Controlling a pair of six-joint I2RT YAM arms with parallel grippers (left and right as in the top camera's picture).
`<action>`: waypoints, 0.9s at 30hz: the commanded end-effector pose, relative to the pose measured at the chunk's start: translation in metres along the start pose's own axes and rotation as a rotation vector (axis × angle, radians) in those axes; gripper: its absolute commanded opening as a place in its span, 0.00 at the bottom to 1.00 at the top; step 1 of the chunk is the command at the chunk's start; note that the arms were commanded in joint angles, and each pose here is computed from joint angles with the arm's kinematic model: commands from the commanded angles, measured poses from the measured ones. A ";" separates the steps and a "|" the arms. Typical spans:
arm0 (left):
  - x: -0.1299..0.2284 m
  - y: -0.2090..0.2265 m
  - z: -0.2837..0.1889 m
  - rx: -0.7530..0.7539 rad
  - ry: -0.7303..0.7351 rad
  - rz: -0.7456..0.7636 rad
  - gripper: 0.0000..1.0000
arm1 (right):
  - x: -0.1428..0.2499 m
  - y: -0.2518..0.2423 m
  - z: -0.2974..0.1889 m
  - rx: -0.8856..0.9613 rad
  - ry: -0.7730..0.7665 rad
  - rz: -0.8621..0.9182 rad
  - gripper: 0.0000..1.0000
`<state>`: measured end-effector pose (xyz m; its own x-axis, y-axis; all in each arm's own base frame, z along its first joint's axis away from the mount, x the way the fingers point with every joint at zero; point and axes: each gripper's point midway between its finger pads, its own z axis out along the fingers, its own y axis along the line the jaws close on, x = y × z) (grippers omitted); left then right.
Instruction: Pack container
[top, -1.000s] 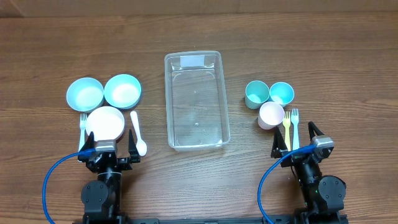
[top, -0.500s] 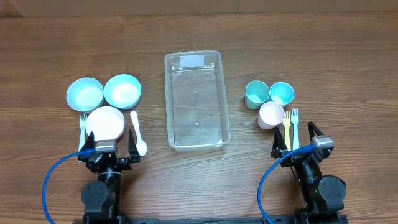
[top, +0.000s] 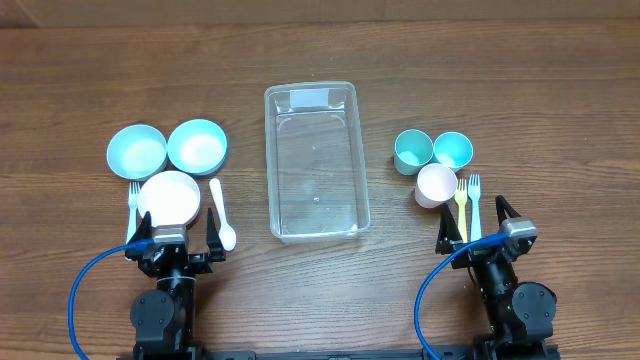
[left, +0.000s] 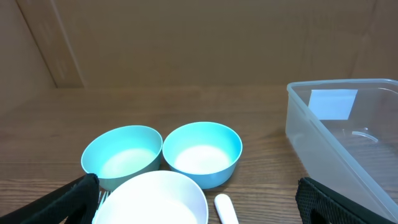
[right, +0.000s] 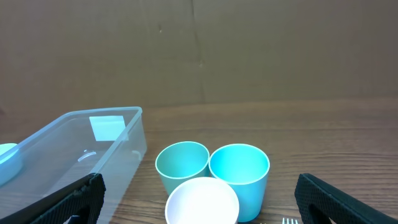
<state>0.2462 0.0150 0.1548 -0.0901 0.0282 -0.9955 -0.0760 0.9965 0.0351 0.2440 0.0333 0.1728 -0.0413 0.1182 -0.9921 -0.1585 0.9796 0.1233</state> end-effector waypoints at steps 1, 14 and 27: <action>-0.001 -0.003 0.000 0.013 -0.010 0.016 1.00 | 0.001 -0.002 0.000 0.011 -0.006 -0.003 1.00; -0.001 -0.003 0.000 0.013 -0.010 0.016 1.00 | 0.001 -0.002 0.000 0.011 -0.006 -0.003 1.00; -0.016 -0.036 -0.007 0.210 -0.037 0.013 1.00 | 0.001 -0.002 0.000 0.011 -0.006 -0.003 1.00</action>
<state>0.2467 0.0018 0.1547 -0.0882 0.0283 -0.9957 0.0003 0.9996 0.0284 0.2440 0.0333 0.1728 -0.0413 0.1182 -0.9921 -0.1585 0.9796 0.1233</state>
